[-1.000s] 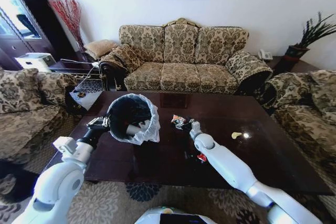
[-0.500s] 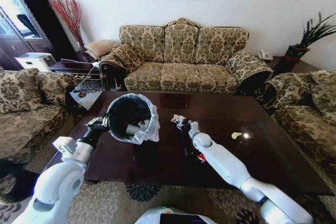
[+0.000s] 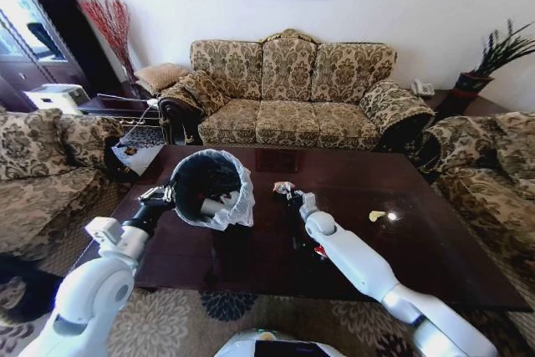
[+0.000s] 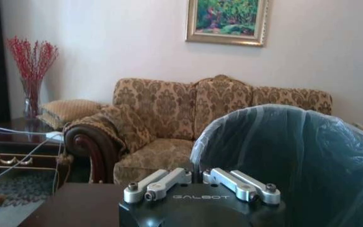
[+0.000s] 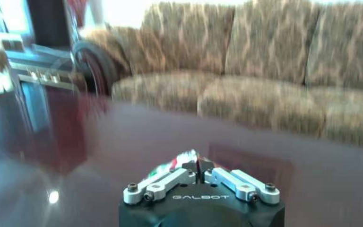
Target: Move to the front of the table and place the trash on the table into the trash bin.
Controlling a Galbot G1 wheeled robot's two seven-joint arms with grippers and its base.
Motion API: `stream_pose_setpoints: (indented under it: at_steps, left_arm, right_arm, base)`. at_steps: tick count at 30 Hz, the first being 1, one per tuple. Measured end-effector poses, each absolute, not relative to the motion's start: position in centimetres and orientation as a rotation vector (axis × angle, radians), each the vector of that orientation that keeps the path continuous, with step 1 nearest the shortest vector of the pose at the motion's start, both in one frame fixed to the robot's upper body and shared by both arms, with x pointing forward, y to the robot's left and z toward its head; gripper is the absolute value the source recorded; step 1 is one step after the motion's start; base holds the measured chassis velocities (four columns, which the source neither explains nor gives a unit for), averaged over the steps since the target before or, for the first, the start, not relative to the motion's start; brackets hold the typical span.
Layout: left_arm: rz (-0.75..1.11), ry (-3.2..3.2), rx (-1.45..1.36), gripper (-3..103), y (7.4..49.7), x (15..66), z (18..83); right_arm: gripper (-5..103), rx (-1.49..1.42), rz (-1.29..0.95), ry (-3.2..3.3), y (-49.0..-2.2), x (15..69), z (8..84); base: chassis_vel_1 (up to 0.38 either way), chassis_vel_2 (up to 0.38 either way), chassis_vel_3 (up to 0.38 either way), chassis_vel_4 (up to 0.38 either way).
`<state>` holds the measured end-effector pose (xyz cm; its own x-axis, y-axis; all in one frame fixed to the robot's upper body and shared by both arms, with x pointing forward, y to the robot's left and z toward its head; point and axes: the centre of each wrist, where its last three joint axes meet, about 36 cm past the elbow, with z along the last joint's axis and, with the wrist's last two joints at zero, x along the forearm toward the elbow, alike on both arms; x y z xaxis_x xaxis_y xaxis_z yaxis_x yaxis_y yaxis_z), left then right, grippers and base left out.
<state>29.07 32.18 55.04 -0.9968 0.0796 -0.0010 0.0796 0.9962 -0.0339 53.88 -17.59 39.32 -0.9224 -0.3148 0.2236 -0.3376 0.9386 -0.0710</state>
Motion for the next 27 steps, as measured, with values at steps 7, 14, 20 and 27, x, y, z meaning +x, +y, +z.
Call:
stream_pose_setpoints:
  at_steps: [7, 14, 20, 27]
  left_arm:
    - [0.002, -3.109, -0.165, 3, 32.7, 30.2, 54.8]
    - [-0.026, -3.064, -0.211, 3, 33.4, 31.2, 55.5]
    - [-0.04, -3.061, -0.224, 3, 33.3, 31.5, 55.9]
    - [-0.05, -3.04, -0.244, 3, 33.4, 31.9, 55.7]
  right_arm:
    - [0, 0.652, 0.157, -3.101, -18.7, 49.4, 50.9]
    - [0, 1.112, 0.091, -3.227, -16.5, 43.9, 64.0]
    - [0, 1.321, 0.026, -3.137, -14.7, 41.8, 66.4]
    - [0, 1.582, 0.063, -2.859, -11.4, 39.3, 64.9]
  base:
    - [0.0, 0.0, 0.0, 0.0]
    - [0.0, 0.0, 0.0, 0.0]
    - [0.0, 0.0, 0.0, 0.0]
    - [0.0, 0.0, 0.0, 0.0]
